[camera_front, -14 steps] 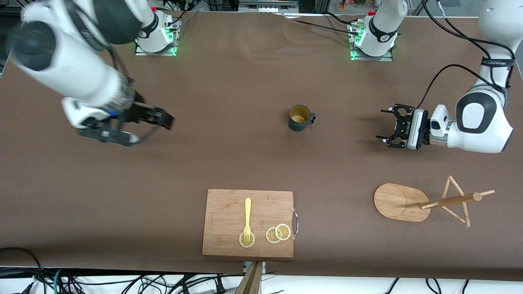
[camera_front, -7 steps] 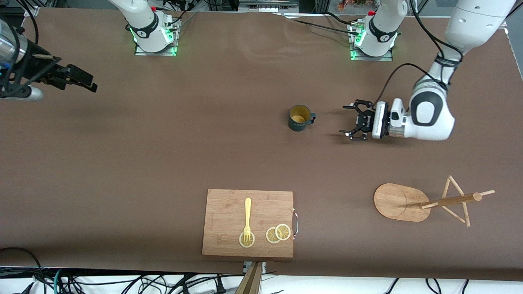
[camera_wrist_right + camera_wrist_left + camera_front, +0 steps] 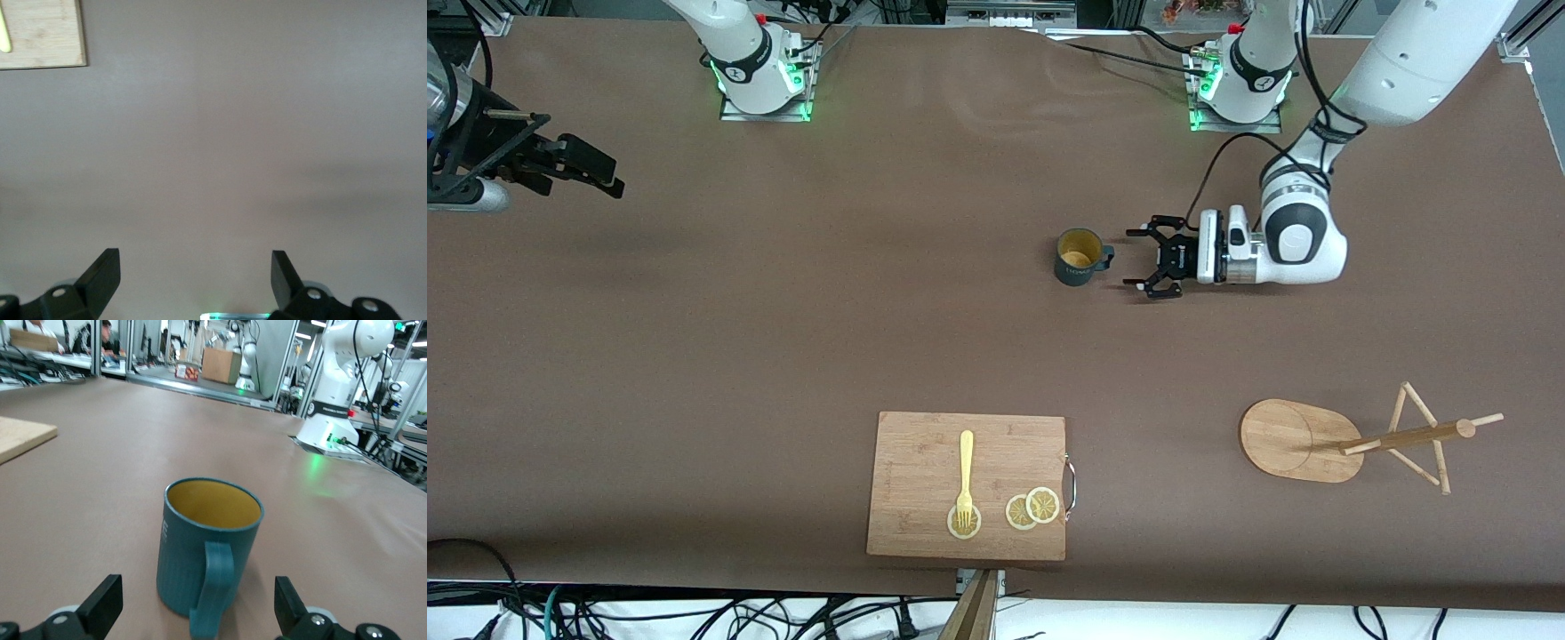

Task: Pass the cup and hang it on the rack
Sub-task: 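Grasp the teal mug's handle with the left gripper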

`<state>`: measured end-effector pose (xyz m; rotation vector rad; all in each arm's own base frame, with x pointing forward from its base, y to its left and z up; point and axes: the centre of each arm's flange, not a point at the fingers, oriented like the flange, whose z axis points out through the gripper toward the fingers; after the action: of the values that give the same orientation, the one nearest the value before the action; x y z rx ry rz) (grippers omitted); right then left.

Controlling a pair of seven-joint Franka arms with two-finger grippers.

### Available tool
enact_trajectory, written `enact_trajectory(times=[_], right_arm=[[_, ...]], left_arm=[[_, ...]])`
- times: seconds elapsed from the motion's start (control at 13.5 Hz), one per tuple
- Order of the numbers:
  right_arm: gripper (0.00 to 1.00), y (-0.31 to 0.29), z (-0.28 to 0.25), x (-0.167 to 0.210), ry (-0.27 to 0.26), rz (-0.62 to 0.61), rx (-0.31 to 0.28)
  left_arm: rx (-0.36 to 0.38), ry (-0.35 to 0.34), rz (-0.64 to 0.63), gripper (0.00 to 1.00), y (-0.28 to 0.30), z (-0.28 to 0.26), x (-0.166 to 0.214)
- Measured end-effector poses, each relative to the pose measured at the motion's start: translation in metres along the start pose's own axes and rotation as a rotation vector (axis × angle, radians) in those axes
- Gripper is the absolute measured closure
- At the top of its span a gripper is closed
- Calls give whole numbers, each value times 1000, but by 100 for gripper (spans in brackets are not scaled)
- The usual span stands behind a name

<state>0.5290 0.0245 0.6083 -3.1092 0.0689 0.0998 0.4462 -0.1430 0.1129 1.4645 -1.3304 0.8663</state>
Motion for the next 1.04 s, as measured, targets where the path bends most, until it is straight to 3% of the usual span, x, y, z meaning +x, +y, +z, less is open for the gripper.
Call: enact_trajectory(times=[0.22,0.67,0.74,1.04], right_arm=[[0,3,0,1,3,-55,-30],[0,3,-4,0,-5,-87,-36],[0,3,-4,0,-15,-85,-37],[0,1,-3,-1,-27,-86,-38]], left_arm=[[13,21,25,6,9,25,-20],[15,24,16,74,11,25,-27],[16,27,11,80,11,25,-28],[28,66,-71,79,8,18,-27]])
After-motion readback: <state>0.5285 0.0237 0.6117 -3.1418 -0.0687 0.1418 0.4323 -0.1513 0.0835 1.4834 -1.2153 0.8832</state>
